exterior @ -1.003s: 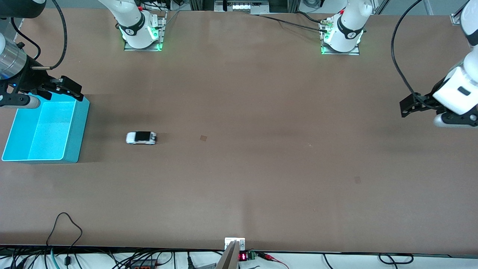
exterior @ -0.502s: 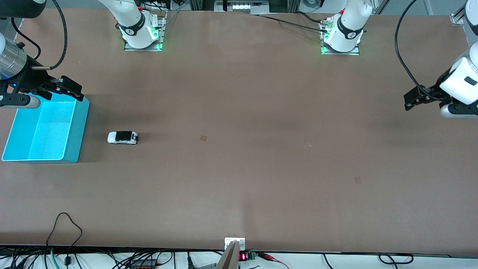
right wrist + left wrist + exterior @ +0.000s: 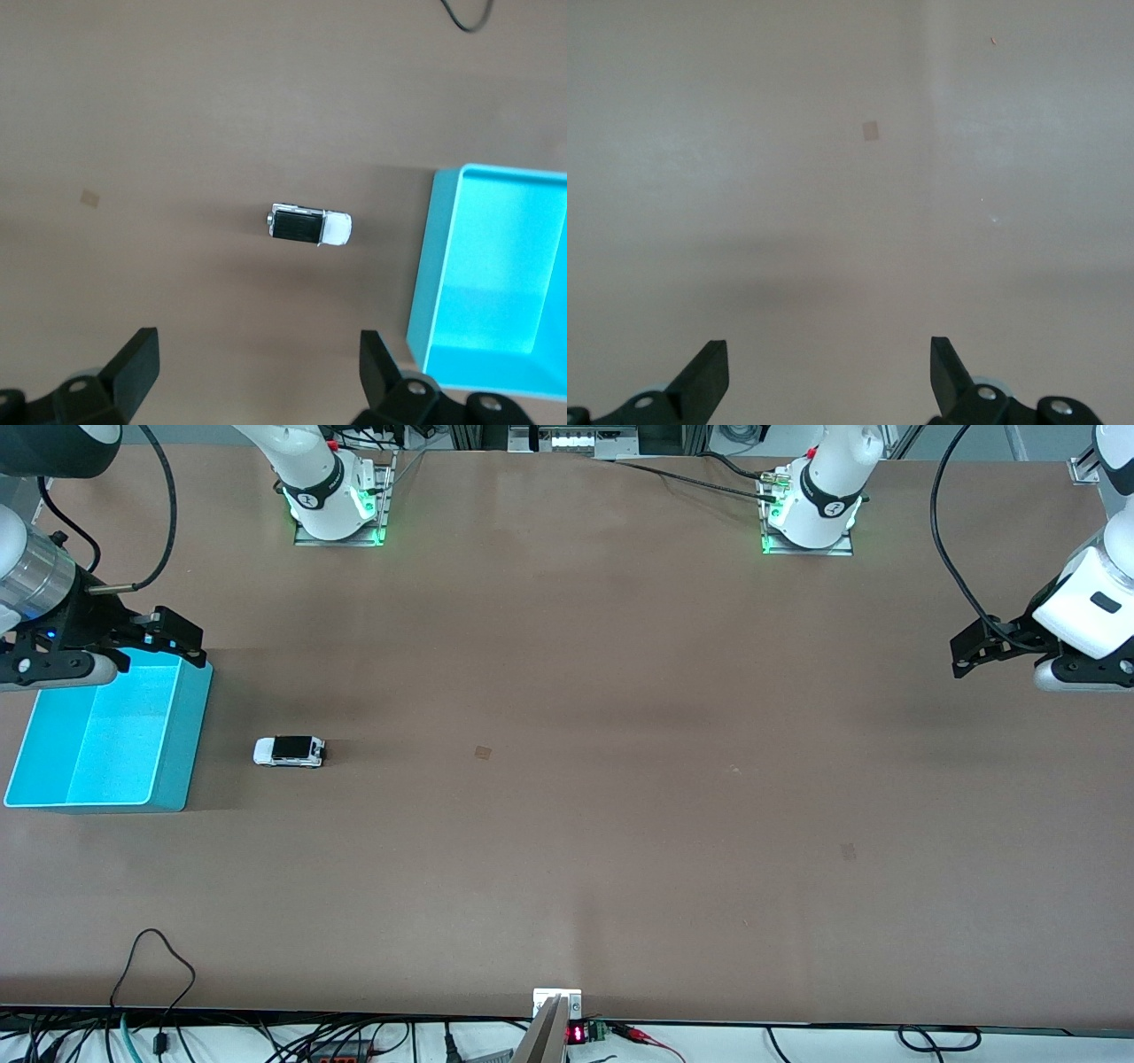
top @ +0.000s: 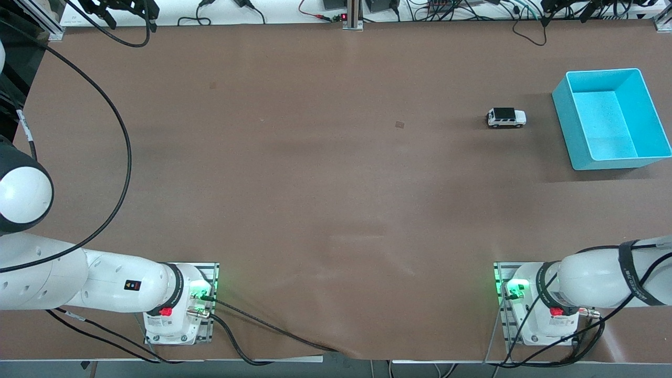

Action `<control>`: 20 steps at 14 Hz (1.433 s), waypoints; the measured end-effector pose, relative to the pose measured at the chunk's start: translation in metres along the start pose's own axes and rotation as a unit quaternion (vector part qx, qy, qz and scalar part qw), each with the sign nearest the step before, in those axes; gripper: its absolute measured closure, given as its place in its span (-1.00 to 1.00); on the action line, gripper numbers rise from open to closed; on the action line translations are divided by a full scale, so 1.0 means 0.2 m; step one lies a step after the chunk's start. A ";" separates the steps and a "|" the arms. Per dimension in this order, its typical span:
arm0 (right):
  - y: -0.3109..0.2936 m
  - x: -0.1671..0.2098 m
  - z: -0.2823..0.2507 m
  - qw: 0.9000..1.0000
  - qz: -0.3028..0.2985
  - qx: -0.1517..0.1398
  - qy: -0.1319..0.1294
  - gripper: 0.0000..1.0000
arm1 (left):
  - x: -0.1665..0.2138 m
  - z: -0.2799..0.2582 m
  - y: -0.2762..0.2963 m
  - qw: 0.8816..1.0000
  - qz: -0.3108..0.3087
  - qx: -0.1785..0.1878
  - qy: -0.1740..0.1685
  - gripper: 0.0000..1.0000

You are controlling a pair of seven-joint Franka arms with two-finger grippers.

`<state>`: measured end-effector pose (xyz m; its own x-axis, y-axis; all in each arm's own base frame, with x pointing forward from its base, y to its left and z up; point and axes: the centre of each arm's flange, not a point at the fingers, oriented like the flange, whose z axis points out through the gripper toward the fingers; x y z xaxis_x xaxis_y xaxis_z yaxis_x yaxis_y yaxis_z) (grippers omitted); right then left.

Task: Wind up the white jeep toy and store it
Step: 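Move the right gripper to the jeep and grasp it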

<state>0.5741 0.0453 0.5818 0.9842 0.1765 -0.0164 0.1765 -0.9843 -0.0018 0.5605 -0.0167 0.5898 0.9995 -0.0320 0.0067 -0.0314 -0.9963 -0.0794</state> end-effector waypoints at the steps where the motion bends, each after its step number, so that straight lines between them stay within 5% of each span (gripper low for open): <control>1: 0.00 0.01 0.02 0.999 -0.049 0.001 -0.002 -1.00 | -0.01 -0.01 0.01 1.000 0.002 0.000 -0.001 -1.00; 5: 0.00 0.04 0.16 0.973 -0.231 0.005 -0.013 -1.00 | -0.03 0.01 0.02 1.000 0.003 -0.001 -0.006 -1.00; 9: 0.08 0.11 0.51 0.901 -0.430 -0.006 -0.047 -1.00 | -0.08 0.04 0.01 1.000 0.002 -0.013 -0.015 -1.00; 11: 0.18 0.13 0.66 0.876 -0.478 0.005 -0.065 -1.00 | -0.09 0.04 0.00 1.000 0.002 -0.015 -0.016 -1.00; 17: 0.16 0.12 1.05 0.829 -0.556 0.008 -0.055 -1.00 | -0.09 0.05 0.02 1.000 0.005 -0.015 -0.019 -1.00; 20: 0.14 0.03 1.31 0.818 -0.574 -0.005 -0.034 -1.00 | -0.09 0.06 0.02 1.000 0.005 -0.015 -0.020 -1.00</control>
<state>0.5807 0.0191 0.3201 0.1675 0.9837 -0.0651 0.9842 -0.1707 -0.0469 0.5415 -0.0189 0.5781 0.9987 -0.0386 -0.0329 -0.0402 -0.9980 -0.0491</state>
